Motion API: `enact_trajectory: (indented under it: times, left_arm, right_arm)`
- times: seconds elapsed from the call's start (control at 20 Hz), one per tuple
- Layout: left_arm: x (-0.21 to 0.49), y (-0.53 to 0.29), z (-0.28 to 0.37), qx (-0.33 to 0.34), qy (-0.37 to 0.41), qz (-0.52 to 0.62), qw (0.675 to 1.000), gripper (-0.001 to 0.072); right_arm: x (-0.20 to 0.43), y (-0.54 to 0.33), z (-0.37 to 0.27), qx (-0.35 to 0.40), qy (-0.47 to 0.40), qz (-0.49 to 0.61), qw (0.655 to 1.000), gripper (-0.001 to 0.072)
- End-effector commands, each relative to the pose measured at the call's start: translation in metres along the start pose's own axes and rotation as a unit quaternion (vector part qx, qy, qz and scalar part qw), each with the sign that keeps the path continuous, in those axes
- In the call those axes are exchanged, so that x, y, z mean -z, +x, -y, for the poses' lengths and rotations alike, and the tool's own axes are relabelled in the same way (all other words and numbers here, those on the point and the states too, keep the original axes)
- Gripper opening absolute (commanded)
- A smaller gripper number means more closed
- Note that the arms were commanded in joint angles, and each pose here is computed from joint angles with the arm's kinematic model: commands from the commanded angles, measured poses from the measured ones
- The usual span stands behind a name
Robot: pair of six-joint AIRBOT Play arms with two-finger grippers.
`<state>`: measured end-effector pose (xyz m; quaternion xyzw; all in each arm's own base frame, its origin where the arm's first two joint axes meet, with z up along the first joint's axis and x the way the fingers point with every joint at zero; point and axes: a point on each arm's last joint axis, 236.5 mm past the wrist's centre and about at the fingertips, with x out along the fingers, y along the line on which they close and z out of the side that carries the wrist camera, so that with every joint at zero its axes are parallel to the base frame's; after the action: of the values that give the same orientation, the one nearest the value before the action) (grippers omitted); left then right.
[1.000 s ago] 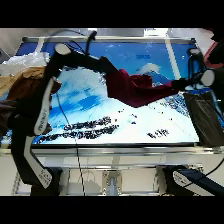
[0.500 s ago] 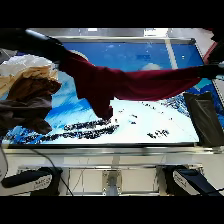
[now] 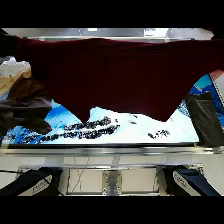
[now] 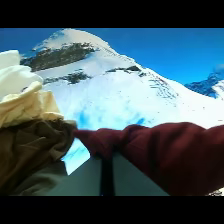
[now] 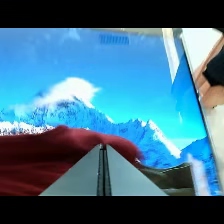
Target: Fold the shirts.
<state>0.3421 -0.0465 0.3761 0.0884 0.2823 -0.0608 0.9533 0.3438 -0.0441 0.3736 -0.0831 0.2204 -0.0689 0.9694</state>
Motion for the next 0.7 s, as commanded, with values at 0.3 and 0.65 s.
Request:
enact_trajectory:
  times: [0.3,0.65]
  left_arm:
    - [0.049,0.156,0.038,0.018,0.023,-0.072,0.997,0.0011]
    - [0.096,0.339,0.065,0.015,0.021,-0.083,0.996,0.0037]
  right_arm:
    - [0.053,0.107,-0.085,-0.139,0.028,-0.096,0.985,0.002]
    - [0.16,0.212,-0.178,-0.267,0.083,-0.221,0.934,0.0099]
